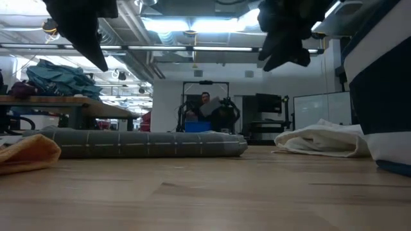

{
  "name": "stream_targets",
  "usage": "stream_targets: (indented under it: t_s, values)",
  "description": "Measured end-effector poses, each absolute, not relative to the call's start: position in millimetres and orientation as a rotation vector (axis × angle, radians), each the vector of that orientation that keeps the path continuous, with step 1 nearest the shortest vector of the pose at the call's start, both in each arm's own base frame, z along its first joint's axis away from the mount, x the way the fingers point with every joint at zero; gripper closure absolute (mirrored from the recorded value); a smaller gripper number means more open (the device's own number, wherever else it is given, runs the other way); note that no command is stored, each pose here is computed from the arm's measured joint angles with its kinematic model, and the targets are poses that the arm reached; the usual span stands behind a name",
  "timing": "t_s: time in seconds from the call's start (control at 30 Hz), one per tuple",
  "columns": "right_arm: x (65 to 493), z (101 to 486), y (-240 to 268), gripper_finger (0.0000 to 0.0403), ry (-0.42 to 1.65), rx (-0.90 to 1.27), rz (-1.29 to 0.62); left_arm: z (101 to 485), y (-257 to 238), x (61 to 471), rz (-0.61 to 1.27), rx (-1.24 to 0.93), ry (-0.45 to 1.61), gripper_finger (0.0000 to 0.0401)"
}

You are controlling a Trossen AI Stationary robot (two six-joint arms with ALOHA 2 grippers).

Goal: Fold towel
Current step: Stack the gray kitchen towel onto the white kitchen towel

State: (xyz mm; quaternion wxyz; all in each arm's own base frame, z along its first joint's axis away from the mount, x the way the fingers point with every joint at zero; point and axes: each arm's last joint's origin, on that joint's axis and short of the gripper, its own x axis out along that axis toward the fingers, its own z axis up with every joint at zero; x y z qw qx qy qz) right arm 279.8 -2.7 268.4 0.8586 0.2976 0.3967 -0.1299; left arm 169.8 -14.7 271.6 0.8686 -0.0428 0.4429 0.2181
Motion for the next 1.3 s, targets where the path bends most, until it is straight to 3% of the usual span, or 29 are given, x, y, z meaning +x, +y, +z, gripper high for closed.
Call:
stream_targets:
  t_s: [0.67, 0.83, 1.03, 1.3]
  values:
    - [304, 245, -3, 0.0256, 0.845, 0.528, -0.209, 261, -16, 180, 0.498, -0.121, 0.975, 0.0237]
    - [302, 270, -3, 0.0256, 0.747, 0.456, -0.150, 275, -11, 164, 0.491, -0.117, 0.906, 0.0237]
    - [296, 325, -4, 0.0256, 0.565, 0.298, -0.086, 293, 0, 119, 0.528, -0.088, 0.838, 0.0237]
    - [298, 359, -11, 0.0256, 0.440, 0.085, -0.297, 299, 7, 70, 0.519, -0.125, 0.716, 0.0237]
